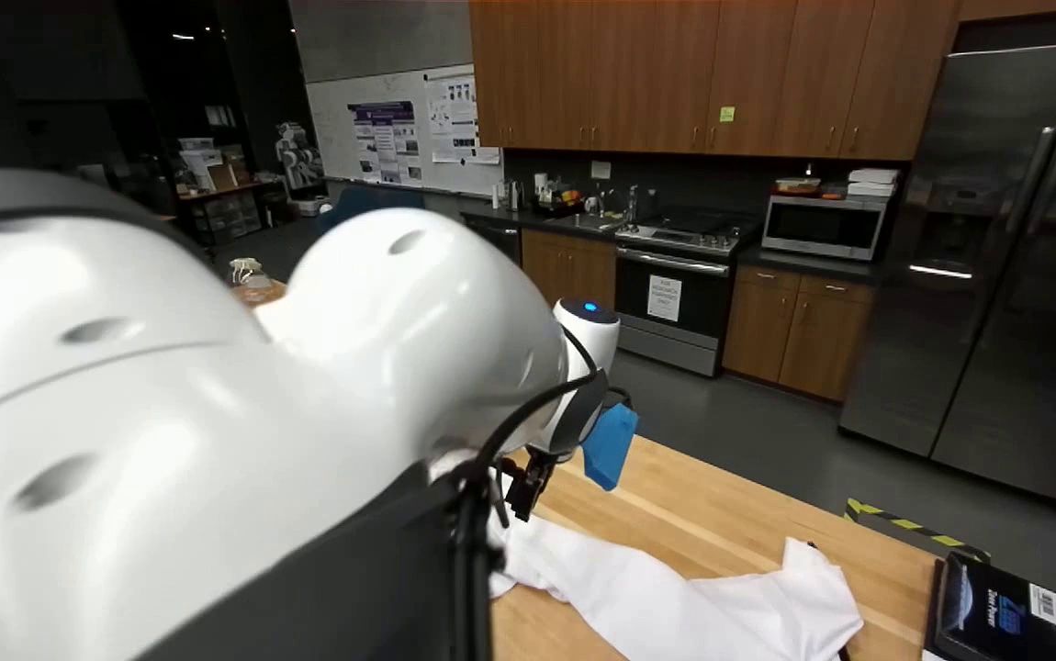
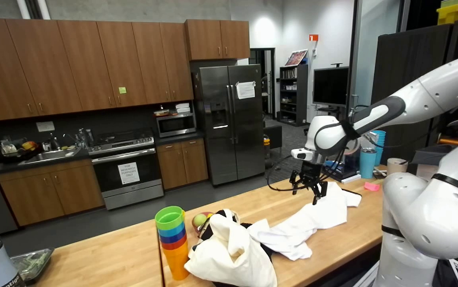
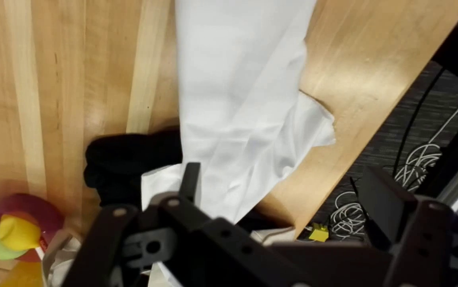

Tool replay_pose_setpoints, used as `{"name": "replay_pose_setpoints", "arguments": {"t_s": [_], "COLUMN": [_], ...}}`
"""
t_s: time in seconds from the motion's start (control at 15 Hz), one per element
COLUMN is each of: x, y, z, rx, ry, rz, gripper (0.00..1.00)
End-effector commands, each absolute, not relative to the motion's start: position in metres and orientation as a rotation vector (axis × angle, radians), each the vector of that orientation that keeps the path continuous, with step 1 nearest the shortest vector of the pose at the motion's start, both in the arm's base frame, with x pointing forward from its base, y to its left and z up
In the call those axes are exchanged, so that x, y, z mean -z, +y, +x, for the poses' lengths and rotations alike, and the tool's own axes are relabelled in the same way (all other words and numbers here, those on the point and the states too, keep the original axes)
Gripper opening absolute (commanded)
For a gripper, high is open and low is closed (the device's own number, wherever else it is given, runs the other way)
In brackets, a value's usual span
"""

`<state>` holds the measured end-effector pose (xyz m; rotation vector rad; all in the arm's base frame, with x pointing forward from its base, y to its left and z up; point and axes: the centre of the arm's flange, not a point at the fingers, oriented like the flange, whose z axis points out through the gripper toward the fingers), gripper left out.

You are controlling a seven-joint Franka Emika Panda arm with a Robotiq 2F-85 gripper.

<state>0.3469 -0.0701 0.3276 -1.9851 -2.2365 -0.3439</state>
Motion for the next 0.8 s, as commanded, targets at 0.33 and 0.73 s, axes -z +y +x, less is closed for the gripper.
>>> {"name": "replay_pose_setpoints", "arguments": {"t_s": [0.33,0.73], "x": [-0.270,-0.261], "y": [-0.032,0.007], "z": [0.403,0.397], "rx": [0.226,0.177], "ry": [-2.311,-2.230], "rz": [-2.023,-2.062], "gripper": [1.00,1.00]}}
